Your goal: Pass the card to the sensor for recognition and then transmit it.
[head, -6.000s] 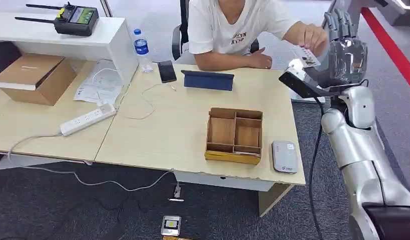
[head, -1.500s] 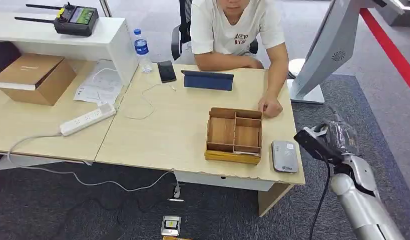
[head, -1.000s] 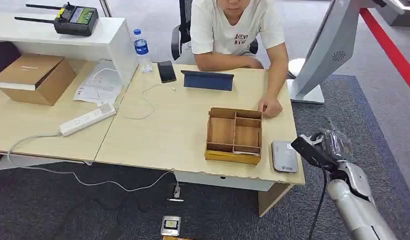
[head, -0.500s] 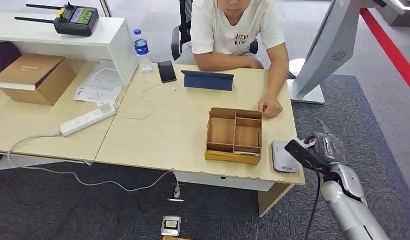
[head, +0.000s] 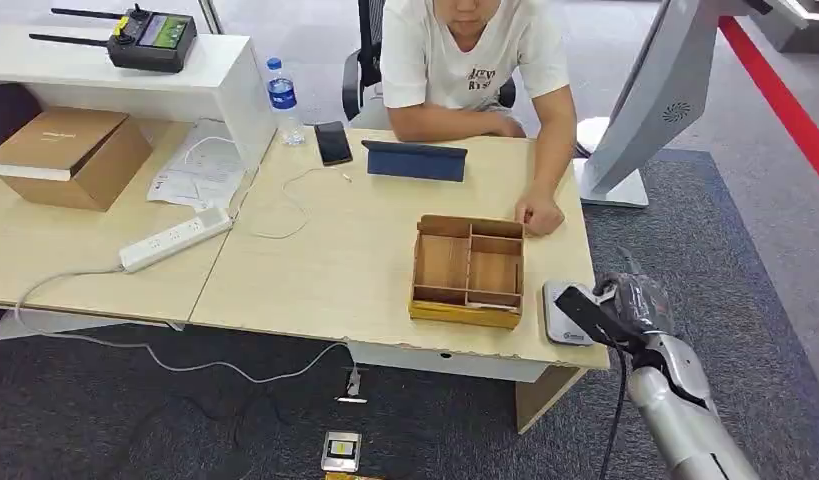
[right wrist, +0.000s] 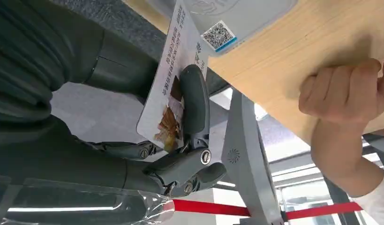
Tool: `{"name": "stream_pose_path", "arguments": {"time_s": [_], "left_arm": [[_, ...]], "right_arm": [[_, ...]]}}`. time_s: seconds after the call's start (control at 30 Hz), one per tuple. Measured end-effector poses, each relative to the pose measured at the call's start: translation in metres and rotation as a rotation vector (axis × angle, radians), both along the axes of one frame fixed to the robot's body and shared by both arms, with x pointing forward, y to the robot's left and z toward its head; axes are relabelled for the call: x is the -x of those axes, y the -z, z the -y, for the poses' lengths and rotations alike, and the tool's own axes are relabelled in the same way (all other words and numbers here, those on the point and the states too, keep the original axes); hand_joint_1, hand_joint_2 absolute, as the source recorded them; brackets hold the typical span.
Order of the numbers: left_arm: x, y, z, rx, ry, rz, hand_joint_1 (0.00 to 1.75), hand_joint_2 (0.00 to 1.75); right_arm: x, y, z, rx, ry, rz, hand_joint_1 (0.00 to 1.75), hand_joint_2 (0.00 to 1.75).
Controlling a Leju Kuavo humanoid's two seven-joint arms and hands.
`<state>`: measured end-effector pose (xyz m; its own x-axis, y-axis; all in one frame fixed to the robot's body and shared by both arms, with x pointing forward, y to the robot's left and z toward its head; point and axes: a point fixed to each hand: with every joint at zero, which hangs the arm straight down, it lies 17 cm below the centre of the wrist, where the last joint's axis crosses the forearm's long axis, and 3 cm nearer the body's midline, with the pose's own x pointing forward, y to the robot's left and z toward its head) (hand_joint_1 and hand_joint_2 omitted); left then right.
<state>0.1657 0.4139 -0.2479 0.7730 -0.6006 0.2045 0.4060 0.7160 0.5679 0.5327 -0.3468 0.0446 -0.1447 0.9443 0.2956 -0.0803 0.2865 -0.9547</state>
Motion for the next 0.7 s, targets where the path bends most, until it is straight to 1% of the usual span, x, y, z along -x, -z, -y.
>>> {"name": "stream_pose_path", "arguments": {"time_s": [0.7], "left_arm": [[0.001,0.0,0.0,-0.009,0.006,-0.004,0.0,0.0]], "right_arm": [[0.009,0.024,-0.009,-0.024,0.002,-0.064,1.75,1.75]]}}
